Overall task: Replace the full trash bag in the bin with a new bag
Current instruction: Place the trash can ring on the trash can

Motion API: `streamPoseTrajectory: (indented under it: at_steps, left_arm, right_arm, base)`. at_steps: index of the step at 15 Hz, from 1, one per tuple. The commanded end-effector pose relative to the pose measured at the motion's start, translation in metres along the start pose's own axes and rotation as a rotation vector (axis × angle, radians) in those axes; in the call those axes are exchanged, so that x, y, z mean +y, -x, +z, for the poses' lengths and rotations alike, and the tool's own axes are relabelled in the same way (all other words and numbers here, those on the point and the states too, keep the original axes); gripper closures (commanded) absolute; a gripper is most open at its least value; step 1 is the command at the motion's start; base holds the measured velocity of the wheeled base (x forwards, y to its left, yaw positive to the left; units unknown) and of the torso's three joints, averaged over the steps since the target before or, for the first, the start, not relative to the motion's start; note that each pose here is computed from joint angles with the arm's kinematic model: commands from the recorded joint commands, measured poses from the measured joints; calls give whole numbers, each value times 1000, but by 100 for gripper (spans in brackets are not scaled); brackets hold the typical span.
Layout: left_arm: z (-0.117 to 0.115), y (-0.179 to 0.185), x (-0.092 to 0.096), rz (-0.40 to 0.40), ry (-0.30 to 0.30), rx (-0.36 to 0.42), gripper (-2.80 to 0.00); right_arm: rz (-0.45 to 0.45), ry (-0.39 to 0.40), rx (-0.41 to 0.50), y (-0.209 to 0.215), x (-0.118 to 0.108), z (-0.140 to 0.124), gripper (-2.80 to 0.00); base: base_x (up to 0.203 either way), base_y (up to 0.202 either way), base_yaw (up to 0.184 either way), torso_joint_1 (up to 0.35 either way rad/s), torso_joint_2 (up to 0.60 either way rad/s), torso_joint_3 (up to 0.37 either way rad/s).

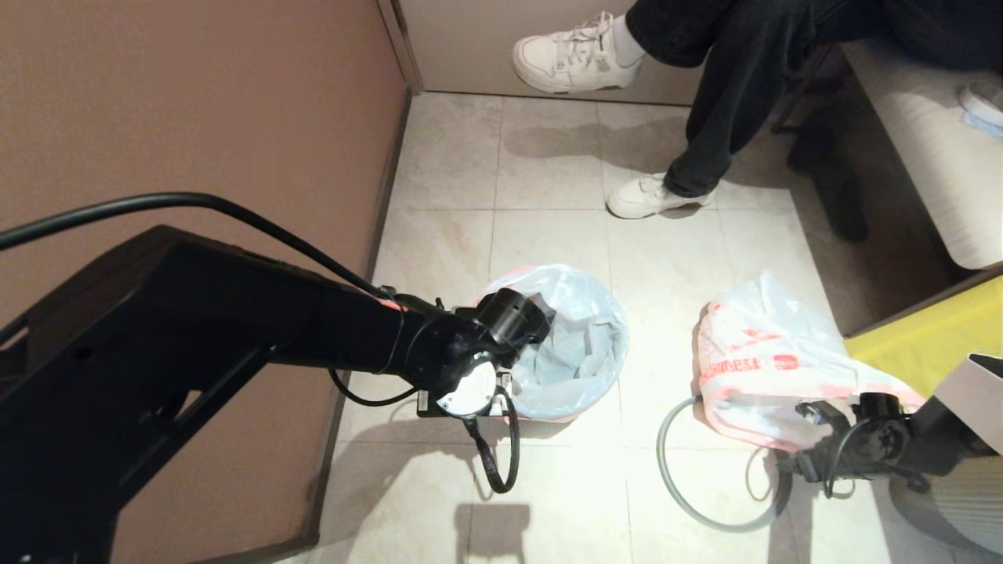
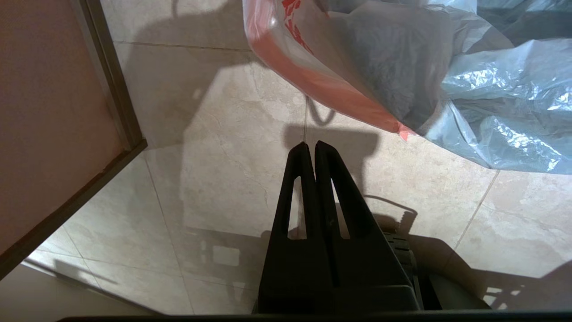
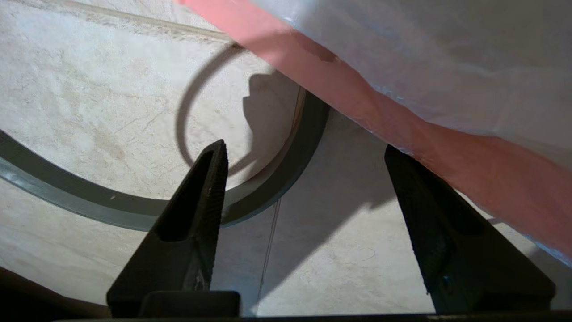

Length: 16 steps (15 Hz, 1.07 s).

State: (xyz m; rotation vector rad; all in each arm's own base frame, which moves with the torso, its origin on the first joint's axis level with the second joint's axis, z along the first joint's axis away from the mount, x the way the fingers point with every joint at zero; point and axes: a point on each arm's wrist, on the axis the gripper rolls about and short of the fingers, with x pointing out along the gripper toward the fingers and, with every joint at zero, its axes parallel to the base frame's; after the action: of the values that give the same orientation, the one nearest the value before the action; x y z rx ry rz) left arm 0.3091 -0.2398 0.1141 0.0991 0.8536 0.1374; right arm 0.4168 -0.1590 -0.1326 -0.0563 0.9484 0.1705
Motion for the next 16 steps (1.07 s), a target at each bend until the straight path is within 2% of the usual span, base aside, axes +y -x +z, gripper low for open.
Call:
streamPoseTrajectory:
  at_steps: [1,5,9,11,12,16]
  left_arm:
    - [-2,-1,0,8,0,5,0]
    - [-1,-2,0,7,2,5,0]
    - [-1,-5,-1,9,1,10,0]
    - [1,-5,1,10,6,7,0]
    - [1,-6,1,11,10,6,0]
    - [2,-9,7,19,22,6,0]
  right_arm:
    - [0,-4,5,-9,-4,-8,-280]
    - [-10,18,0,-14,-11,-6,-280]
    - [2,24,59,-20,-17,14,-280]
    - [4,40,126,-24,-11,14,-280]
    - [3,47,136,-26,-8,13,0]
    - [10,55,169,-36,-3,4,0]
  base:
    - [0,0,0,0,0,0]
    - [0,0,0,0,0,0]
    - [0,0,0,0,0,0]
    - [0,0,0,0,0,0]
    - [0,0,0,0,0,0]
    - [0,0,0,0,0,0]
